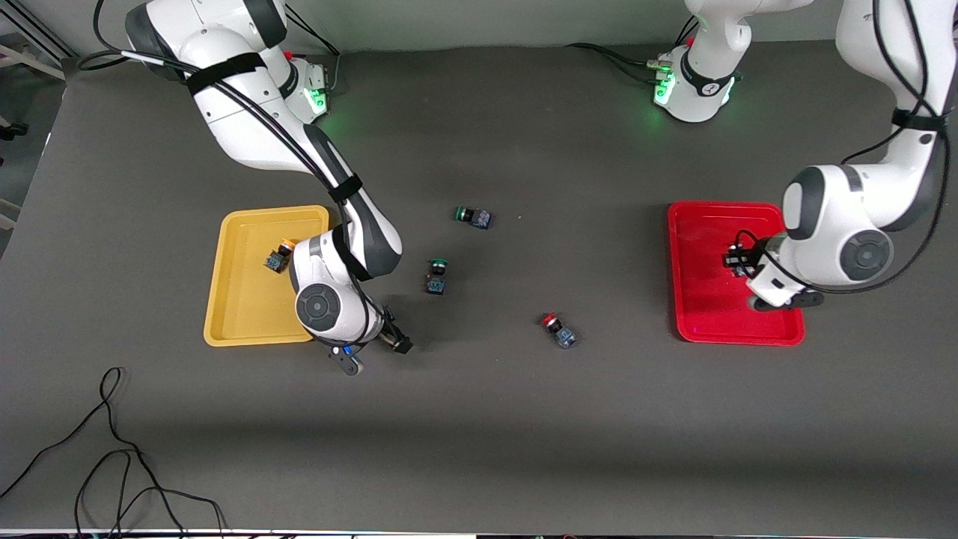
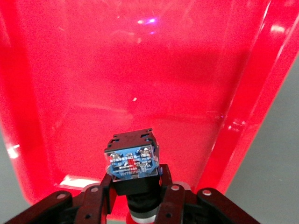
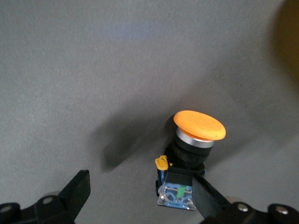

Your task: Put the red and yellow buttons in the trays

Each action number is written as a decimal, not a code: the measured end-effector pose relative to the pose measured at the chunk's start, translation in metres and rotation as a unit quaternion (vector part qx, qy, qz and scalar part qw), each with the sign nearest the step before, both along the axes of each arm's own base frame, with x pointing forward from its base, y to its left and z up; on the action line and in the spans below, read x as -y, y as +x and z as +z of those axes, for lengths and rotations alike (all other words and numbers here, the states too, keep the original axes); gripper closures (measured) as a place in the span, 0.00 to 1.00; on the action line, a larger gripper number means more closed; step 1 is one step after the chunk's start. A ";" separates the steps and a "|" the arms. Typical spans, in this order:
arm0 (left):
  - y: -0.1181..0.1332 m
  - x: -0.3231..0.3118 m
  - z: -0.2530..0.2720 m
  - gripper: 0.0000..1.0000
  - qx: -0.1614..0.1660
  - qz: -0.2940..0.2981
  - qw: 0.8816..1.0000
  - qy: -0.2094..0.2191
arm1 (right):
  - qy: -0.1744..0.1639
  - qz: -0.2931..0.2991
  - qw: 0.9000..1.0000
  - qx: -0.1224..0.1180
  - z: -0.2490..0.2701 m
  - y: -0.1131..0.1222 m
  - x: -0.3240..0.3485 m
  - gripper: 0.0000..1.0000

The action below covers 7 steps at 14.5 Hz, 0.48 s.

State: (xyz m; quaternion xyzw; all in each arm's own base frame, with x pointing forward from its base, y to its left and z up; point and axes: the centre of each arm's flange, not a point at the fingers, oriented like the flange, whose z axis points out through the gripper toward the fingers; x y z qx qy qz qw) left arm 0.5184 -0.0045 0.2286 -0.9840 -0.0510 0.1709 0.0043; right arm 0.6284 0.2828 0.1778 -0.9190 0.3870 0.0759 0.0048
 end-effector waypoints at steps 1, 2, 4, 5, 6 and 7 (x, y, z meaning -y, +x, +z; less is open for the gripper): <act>-0.009 0.003 -0.012 0.59 0.006 -0.003 1.000 -0.001 | -0.001 -0.002 1.000 0.001 0.001 0.001 0.003 0.00; -0.018 0.005 -0.021 0.59 0.007 -0.004 1.000 -0.001 | -0.002 -0.003 1.000 0.002 0.002 0.002 0.004 0.00; -0.025 0.006 -0.027 0.54 0.002 -0.005 1.000 -0.001 | -0.001 -0.003 1.000 0.002 0.010 0.004 0.005 0.00; -0.024 0.006 -0.023 0.43 0.001 -0.005 1.000 -0.001 | -0.002 -0.001 1.000 -0.007 0.018 0.005 0.004 0.00; -0.020 0.009 -0.014 0.33 -0.005 -0.007 1.000 -0.001 | -0.004 0.001 1.000 -0.018 0.027 0.005 0.004 0.00; -0.011 0.013 0.002 0.24 -0.014 -0.010 1.000 -0.001 | -0.007 0.002 1.000 -0.027 0.036 0.006 0.007 0.00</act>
